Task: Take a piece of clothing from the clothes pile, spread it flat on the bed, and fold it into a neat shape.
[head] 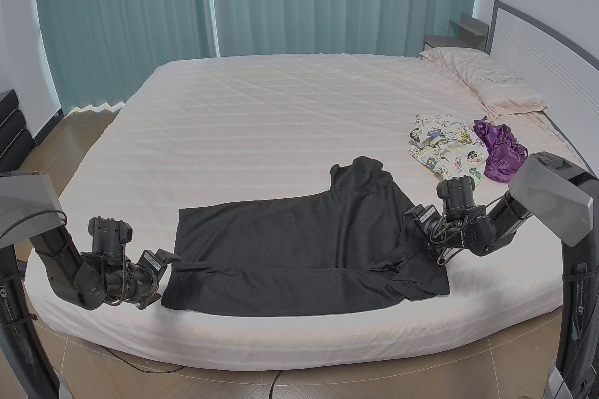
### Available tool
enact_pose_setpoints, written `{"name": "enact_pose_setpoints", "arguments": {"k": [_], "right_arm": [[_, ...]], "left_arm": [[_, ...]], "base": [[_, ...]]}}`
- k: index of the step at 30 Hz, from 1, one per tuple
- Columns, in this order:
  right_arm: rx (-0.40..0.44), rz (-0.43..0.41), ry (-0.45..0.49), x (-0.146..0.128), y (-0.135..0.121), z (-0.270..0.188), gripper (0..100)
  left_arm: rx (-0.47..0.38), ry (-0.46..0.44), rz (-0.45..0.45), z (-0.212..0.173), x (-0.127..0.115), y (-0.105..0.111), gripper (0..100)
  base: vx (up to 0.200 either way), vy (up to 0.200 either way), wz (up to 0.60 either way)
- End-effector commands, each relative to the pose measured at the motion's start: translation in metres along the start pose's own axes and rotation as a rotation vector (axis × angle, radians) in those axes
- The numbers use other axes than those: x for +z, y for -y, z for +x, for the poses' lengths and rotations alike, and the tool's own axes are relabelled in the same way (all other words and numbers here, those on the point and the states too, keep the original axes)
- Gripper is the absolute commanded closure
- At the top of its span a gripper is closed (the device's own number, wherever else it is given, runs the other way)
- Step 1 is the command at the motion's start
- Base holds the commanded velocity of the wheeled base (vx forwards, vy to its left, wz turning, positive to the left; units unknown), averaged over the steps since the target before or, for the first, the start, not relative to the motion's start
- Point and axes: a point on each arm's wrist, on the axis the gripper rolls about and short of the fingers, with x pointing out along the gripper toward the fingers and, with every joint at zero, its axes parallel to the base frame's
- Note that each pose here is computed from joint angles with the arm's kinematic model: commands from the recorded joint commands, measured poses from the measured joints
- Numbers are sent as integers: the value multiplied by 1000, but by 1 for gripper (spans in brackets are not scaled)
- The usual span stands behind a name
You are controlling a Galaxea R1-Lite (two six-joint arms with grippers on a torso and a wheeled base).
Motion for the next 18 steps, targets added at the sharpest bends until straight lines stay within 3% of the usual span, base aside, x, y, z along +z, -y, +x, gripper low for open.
{"name": "enact_pose_setpoints", "arguments": {"k": [1, 13, 14, 18], "right_arm": [[-8, -4, -3, -3, 3, 12, 0], [-7, -74, 4, -5, 4, 22, 0], [-7, -74, 4, -5, 4, 22, 100], [-26, -104, 21, -4, 7, 22, 100]], "left_arm": [[7, -5, -2, -2, -2, -3, 0], [3, -5, -18, -3, -2, -3, 0], [3, -5, -18, -3, -2, -3, 0], [4, -3, -18, -3, -2, -3, 0]], "base": [[0, 0, 0], [0, 0, 0], [0, 0, 0], [0, 0, 0]]}}
